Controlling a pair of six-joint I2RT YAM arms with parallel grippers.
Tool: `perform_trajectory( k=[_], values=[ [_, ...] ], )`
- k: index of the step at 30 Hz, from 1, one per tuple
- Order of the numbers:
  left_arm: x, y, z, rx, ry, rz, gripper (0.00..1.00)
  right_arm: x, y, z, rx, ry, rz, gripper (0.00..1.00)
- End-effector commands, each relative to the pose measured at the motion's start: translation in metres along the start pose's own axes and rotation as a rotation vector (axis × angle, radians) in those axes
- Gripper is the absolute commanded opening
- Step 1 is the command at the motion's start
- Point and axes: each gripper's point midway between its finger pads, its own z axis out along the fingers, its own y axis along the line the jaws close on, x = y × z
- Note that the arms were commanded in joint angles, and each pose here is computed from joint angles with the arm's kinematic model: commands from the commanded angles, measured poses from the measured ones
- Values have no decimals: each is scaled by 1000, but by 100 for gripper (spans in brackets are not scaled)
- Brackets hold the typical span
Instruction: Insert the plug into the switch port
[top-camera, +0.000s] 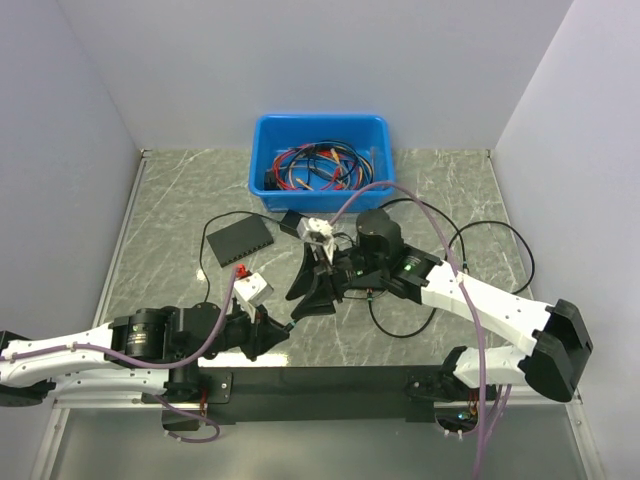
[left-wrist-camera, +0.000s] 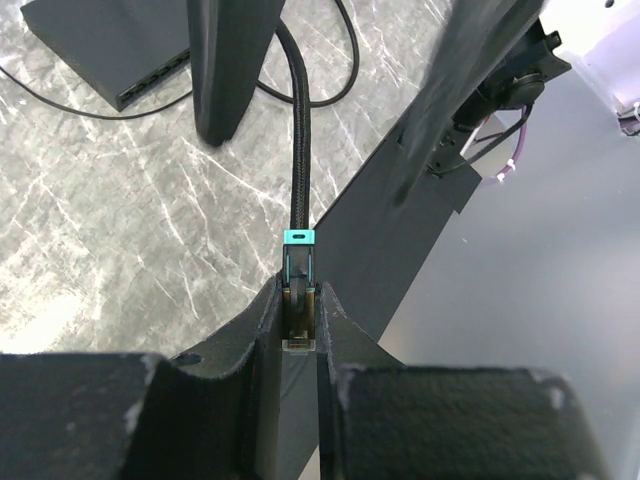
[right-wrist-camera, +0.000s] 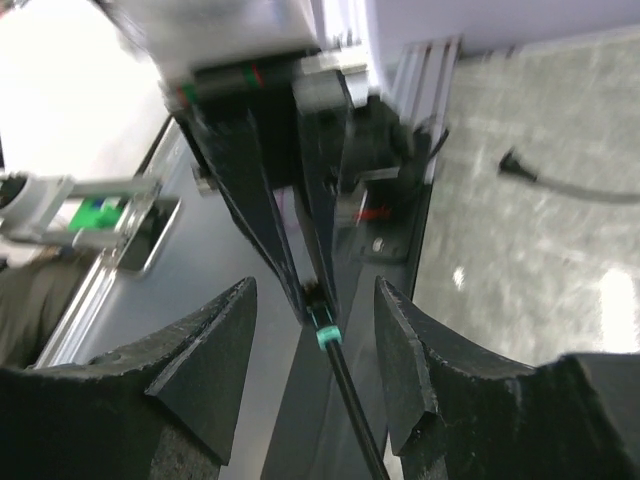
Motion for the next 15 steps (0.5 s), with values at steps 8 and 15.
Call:
perform_trajectory(
  k=[8,15],
  values=[
    [-16,-11,-4,47,-47,2,1,23,10,7,-67,123,-26,52],
    [-19,-12,-8,60,-66,-4,1,40,10,19,-83,184,15,43]
  ],
)
